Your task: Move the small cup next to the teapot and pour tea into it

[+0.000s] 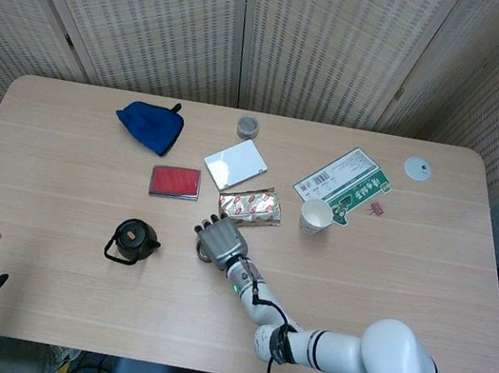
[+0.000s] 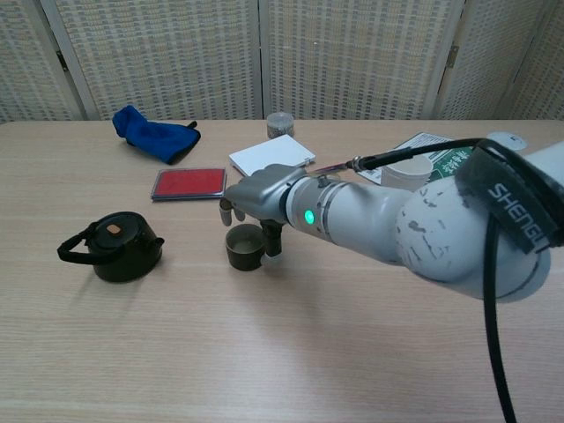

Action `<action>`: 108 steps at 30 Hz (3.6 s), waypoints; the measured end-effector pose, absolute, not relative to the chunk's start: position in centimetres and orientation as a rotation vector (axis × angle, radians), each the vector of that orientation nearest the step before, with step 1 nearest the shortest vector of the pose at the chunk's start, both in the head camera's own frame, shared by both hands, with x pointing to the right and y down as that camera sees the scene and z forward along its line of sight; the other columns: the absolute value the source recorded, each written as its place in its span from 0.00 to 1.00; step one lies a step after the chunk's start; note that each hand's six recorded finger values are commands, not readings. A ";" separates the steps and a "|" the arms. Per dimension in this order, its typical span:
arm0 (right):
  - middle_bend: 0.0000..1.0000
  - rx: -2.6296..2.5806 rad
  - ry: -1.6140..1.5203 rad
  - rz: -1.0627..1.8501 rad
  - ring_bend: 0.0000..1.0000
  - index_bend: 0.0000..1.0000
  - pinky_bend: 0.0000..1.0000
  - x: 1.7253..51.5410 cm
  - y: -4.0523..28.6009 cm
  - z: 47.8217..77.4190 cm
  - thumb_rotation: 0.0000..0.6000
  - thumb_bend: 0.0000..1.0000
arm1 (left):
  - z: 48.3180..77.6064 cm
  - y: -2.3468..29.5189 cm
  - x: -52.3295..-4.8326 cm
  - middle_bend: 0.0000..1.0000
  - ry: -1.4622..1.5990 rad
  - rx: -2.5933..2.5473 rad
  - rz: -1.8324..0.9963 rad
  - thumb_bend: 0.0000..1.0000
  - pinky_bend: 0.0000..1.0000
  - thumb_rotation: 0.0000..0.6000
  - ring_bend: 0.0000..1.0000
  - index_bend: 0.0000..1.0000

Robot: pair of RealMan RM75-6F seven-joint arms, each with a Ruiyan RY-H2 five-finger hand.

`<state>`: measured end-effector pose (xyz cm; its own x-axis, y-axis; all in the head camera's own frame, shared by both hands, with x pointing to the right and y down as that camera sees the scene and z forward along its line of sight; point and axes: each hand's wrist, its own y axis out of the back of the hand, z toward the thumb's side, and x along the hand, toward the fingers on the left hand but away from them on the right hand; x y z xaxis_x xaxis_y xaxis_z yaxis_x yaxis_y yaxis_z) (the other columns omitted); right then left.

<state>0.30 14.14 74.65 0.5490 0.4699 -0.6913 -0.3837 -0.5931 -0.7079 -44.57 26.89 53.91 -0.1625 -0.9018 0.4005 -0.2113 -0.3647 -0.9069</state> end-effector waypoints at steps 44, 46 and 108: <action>0.22 -1.457 -0.864 1.475 0.15 0.20 0.27 39.8 18.3 55.2 1.00 0.20 | 57.3 23.3 -41.4 0.27 1.166 -1.683 -1.452 0.18 0.08 1.00 0.26 0.35; 0.22 -1.431 -0.894 1.504 0.15 0.20 0.27 41.2 18.9 54.6 1.00 0.20 | 57.8 23.0 -40.9 0.27 1.137 -1.711 -1.439 0.18 0.08 1.00 0.26 0.34; 0.22 -1.319 -1.066 1.573 0.15 0.20 0.27 46.9 19.7 51.7 1.00 0.20 | 70.6 17.3 -29.3 0.17 0.545 -1.795 -1.429 0.18 0.08 1.00 0.21 0.19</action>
